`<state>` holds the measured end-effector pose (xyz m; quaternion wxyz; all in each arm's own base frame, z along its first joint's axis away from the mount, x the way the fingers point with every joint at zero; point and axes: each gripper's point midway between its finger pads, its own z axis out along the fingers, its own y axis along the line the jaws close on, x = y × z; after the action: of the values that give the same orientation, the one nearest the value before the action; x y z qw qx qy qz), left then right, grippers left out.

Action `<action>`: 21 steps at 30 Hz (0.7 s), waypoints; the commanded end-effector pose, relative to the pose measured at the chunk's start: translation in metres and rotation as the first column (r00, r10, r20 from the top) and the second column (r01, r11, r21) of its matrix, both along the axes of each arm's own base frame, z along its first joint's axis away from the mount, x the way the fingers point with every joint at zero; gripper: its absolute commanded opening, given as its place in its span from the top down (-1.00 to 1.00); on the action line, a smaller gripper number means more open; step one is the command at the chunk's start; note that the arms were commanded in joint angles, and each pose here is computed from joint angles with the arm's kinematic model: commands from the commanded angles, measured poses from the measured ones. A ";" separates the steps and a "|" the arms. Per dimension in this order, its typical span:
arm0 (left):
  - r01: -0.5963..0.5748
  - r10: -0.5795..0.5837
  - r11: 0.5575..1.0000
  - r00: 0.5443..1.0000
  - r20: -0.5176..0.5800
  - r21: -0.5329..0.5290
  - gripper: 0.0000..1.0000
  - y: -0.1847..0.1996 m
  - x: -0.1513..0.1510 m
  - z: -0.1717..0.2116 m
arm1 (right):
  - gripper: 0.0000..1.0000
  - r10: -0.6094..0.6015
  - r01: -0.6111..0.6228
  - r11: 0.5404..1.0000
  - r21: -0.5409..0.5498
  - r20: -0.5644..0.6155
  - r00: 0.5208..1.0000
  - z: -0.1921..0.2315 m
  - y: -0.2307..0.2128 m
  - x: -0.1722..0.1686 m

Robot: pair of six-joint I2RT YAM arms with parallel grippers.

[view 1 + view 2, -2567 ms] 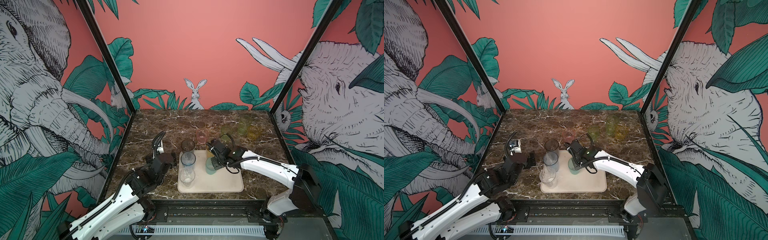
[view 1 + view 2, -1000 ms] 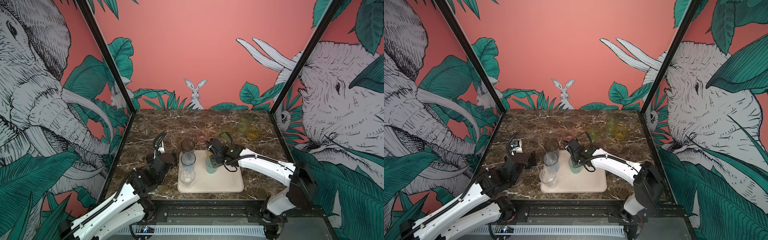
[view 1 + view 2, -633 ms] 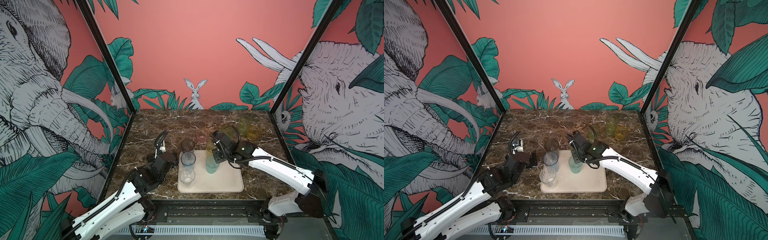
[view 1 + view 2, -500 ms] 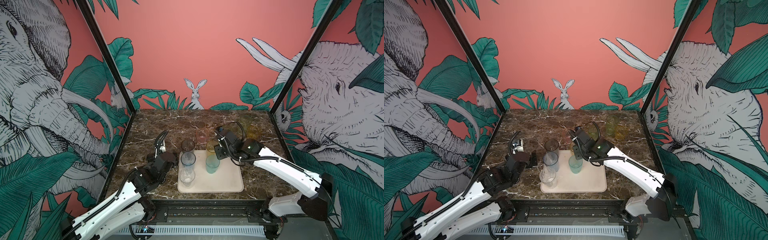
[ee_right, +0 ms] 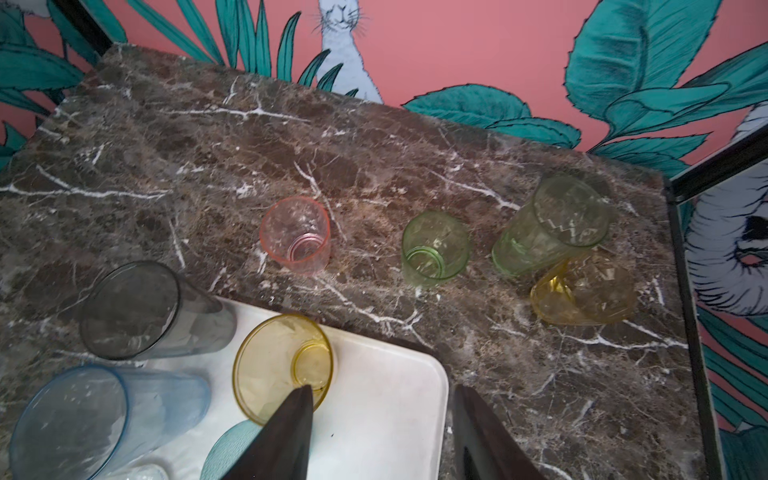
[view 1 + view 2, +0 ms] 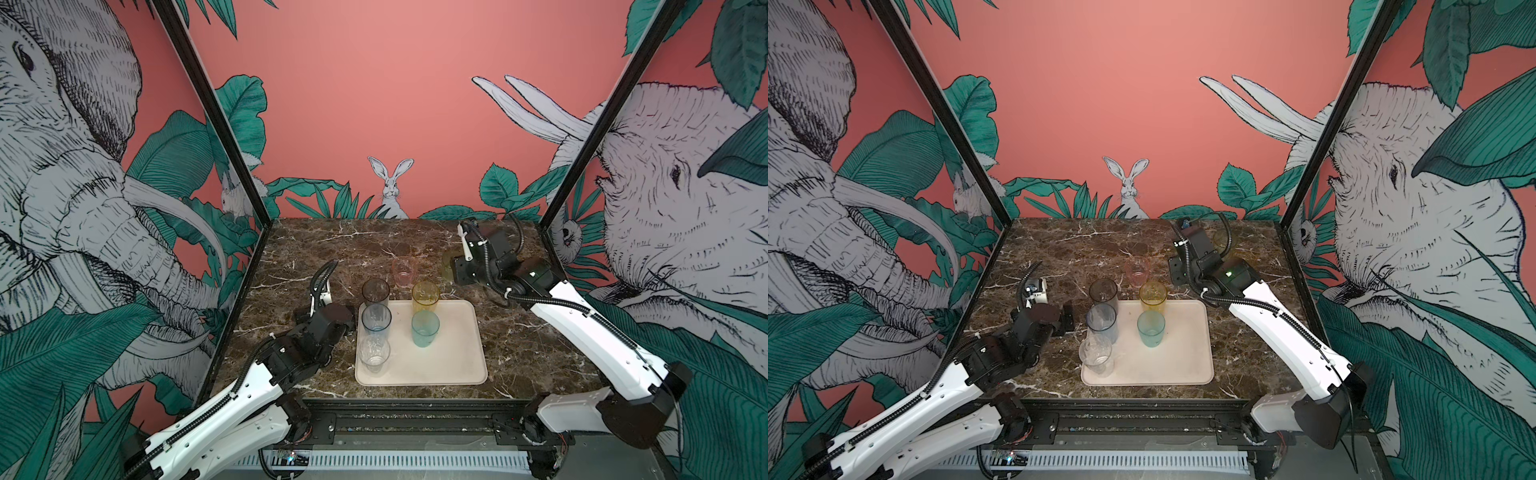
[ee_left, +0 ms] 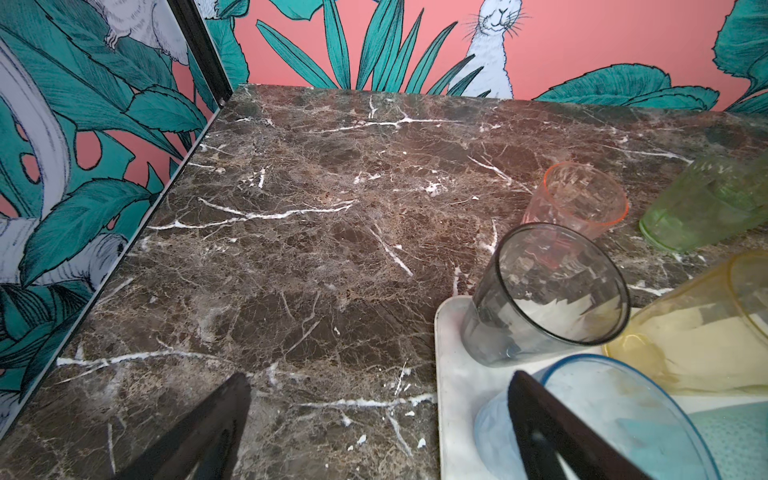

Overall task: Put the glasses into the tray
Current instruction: 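Open the right gripper and raise it away from the teal glass, then move the right gripper over the green and yellow glasses farthest from the robot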

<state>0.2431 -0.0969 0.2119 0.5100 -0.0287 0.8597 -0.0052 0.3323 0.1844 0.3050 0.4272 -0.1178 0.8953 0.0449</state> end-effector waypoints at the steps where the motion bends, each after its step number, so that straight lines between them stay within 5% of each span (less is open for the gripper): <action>1: -0.026 0.026 0.999 0.999 0.046 -0.019 -0.95 0.003 0.004 0.020 | -0.15 -0.022 0.022 1.000 0.017 0.028 0.999 0.011 -0.011 0.020; 21: -0.053 0.042 0.994 0.993 0.114 0.098 -0.96 0.009 0.015 0.035 | -0.24 -0.343 0.348 0.934 0.080 -0.069 0.937 -0.014 -0.143 0.101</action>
<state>0.2526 -0.0910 0.2299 0.5380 -0.0118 0.8417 0.0430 0.4222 0.0479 0.2845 0.3993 0.0476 0.9156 -0.0011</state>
